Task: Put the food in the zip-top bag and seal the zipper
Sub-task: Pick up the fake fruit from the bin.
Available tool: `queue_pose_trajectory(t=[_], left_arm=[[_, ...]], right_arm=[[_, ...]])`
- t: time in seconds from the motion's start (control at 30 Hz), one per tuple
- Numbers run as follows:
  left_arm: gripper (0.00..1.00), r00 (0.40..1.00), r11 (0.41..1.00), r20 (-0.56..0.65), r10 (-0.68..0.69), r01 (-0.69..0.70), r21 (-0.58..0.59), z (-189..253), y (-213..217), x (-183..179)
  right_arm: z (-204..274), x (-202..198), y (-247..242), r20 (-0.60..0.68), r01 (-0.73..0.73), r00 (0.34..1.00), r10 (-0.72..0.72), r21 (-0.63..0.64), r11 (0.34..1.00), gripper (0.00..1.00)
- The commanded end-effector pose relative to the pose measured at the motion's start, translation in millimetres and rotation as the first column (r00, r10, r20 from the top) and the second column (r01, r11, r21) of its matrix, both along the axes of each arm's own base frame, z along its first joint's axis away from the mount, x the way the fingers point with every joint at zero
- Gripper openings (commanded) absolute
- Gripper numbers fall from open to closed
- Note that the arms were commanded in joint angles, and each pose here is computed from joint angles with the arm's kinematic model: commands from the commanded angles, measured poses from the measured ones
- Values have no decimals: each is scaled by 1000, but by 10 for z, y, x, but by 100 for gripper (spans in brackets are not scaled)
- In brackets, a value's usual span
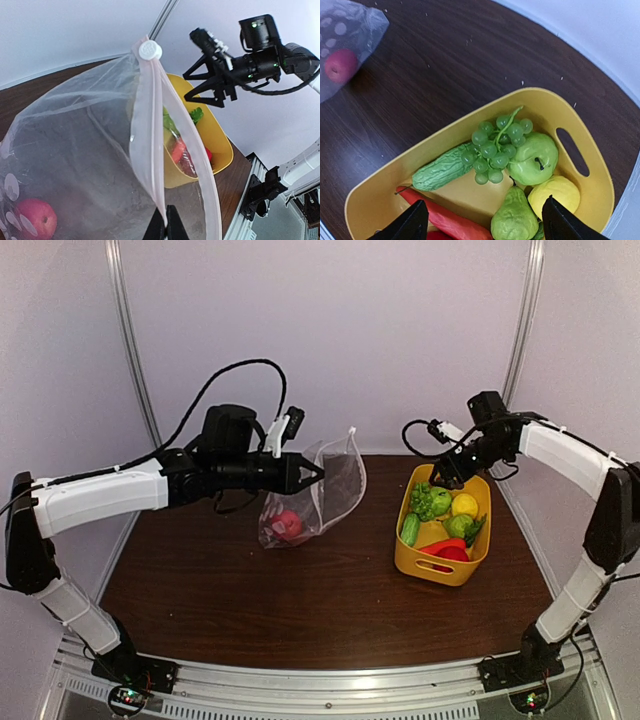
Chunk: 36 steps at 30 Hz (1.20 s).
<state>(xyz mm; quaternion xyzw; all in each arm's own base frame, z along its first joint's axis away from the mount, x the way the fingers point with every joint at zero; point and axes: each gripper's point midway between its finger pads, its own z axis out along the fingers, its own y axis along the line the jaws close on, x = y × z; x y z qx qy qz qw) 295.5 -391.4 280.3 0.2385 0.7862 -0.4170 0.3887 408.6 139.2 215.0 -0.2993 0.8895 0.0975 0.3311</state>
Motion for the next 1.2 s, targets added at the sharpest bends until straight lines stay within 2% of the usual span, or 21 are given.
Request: queue_pose_trajectory(t=[0.0,0.3,0.47,0.6,0.7,0.8,0.93,1.0,1.17], left_arm=[[0,999,1000,36,0,0,-7,39,21,-18],[0,999,1000,39,15,-15,-5,61,98,-53],[0,999,1000,41,20,-20,-2,64,119,-58],[0,999,1000,41,21,-21,2,48,121,-57],[0,999,1000,38,20,-20,-2,43,115,-56],[0,999,1000,34,17,-16,-4,25,101,-54],[0,999,1000,34,16,-16,-5,12,75,-35],[0,999,1000,32,15,-14,-8,8,62,-29],[0,1000,1000,22,11,-10,-14,-36,3,10]], right_arm=[[-391,164,-130,-25,36,999,-38,-105,994,81],[-903,638,-3,-94,92,991,-99,-75,993,82],[-1161,740,103,-120,79,989,-83,-37,996,76],[-1326,723,155,-150,50,987,-54,-30,998,61],[-1342,668,161,-157,33,987,-37,-28,999,38],[-1136,590,172,-116,19,993,-20,-6,1000,23],[-615,391,131,-36,8,999,-7,15,1000,2],[-328,225,150,2,-23,1000,23,41,999,0],[435,-393,548,133,-259,961,241,145,955,0]])
